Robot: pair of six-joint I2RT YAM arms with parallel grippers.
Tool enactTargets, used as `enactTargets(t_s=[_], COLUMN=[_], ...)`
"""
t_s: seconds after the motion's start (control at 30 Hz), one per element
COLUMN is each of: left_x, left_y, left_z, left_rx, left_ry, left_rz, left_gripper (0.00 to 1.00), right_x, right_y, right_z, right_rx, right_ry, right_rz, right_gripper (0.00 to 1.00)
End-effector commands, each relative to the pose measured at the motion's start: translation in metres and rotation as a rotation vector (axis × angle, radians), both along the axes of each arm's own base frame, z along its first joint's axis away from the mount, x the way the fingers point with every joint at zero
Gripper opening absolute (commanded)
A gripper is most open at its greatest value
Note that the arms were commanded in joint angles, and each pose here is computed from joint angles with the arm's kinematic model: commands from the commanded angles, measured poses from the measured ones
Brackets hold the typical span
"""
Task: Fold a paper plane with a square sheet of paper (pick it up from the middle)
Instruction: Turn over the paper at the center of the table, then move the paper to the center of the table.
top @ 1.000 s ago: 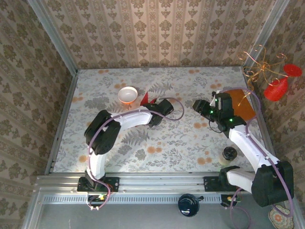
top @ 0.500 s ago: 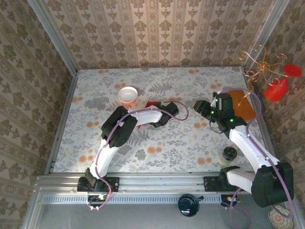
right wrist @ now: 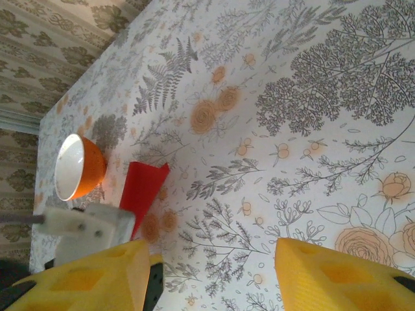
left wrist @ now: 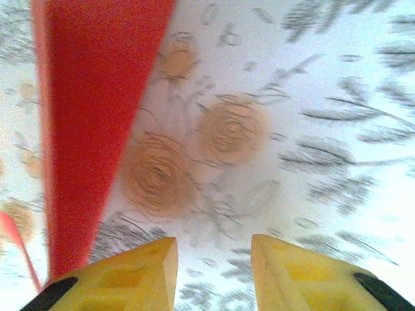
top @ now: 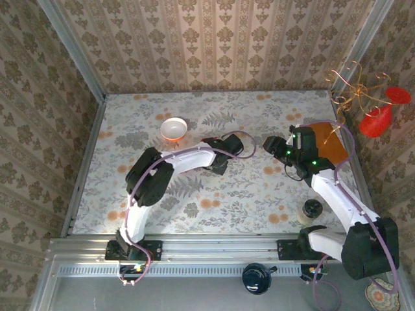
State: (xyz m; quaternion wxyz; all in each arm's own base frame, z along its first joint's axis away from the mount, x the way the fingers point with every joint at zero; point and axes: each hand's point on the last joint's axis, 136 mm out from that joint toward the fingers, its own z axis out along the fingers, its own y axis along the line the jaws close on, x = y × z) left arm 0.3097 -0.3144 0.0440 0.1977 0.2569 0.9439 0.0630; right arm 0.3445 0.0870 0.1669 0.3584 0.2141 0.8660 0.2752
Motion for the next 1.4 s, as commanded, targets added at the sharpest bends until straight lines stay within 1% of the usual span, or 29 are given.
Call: enactTargets(t_s=[0.0, 0.07, 0.13, 0.17, 0.23, 0.33, 0.43, 0.63, 0.77, 0.93, 1.07, 1.13, 1.23, 1.37], left_x=[-0.026, -0.032, -0.032, -0.029, -0.022, -0.009, 0.004, 0.036, 0.045, 0.049, 0.041, 0.032, 0.012, -0.014], left_y=[-0.027, -0.024, -0.012, -0.004, 0.011, 0.03, 0.042, 0.06, 0.058, 0.063, 0.063, 0.06, 0.048, 0.036], left_z=[0.024, 0.037, 0.049, 0.051, 0.058, 0.054, 0.044, 0.019, 0.009, -0.004, -0.014, -0.021, -0.025, -0.027], left_rx=[-0.255, -0.311, -0.355, -0.377, -0.463, -0.592, -0.651, -0.641, -0.665, -0.638, -0.632, -0.634, -0.655, -0.657], left_ry=[0.103, 0.109, 0.111, 0.115, 0.119, 0.166, 0.196, 0.211, 0.236, 0.253, 0.298, 0.336, 0.395, 0.448], left_rz=[0.025, 0.037, 0.063, 0.083, 0.126, 0.197, 0.241, 0.322, 0.333, 0.359, 0.378, 0.386, 0.383, 0.395], left_gripper=[0.39, 0.41, 0.42, 0.43, 0.44, 0.45, 0.45, 0.44, 0.44, 0.44, 0.44, 0.43, 0.43, 0.42], right_x=[0.004, 0.006, 0.009, 0.01, 0.012, 0.014, 0.016, 0.017, 0.017, 0.018, 0.017, 0.014, 0.007, -0.004], right_y=[0.0, 0.005, 0.013, 0.018, 0.029, 0.046, 0.06, 0.076, 0.078, 0.081, 0.087, 0.091, 0.1, 0.116], right_z=[-0.004, -0.004, -0.005, -0.005, -0.007, -0.01, -0.01, -0.009, -0.014, -0.022, -0.031, -0.054, -0.077, -0.094], right_rx=[0.005, 0.019, 0.04, 0.051, 0.066, 0.067, 0.052, 0.032, 0.048, 0.064, 0.062, 0.06, 0.084, 0.099], right_ry=[0.015, 0.013, 0.004, -0.004, -0.018, -0.027, -0.05, -0.079, -0.059, -0.027, 0.037, 0.145, 0.257, 0.313], right_rz=[-0.003, 0.017, 0.045, 0.055, 0.082, 0.118, 0.135, 0.15, 0.136, 0.13, 0.141, 0.143, 0.155, 0.165], right_gripper=[0.56, 0.56, 0.56, 0.56, 0.56, 0.56, 0.57, 0.58, 0.58, 0.58, 0.58, 0.58, 0.58, 0.6])
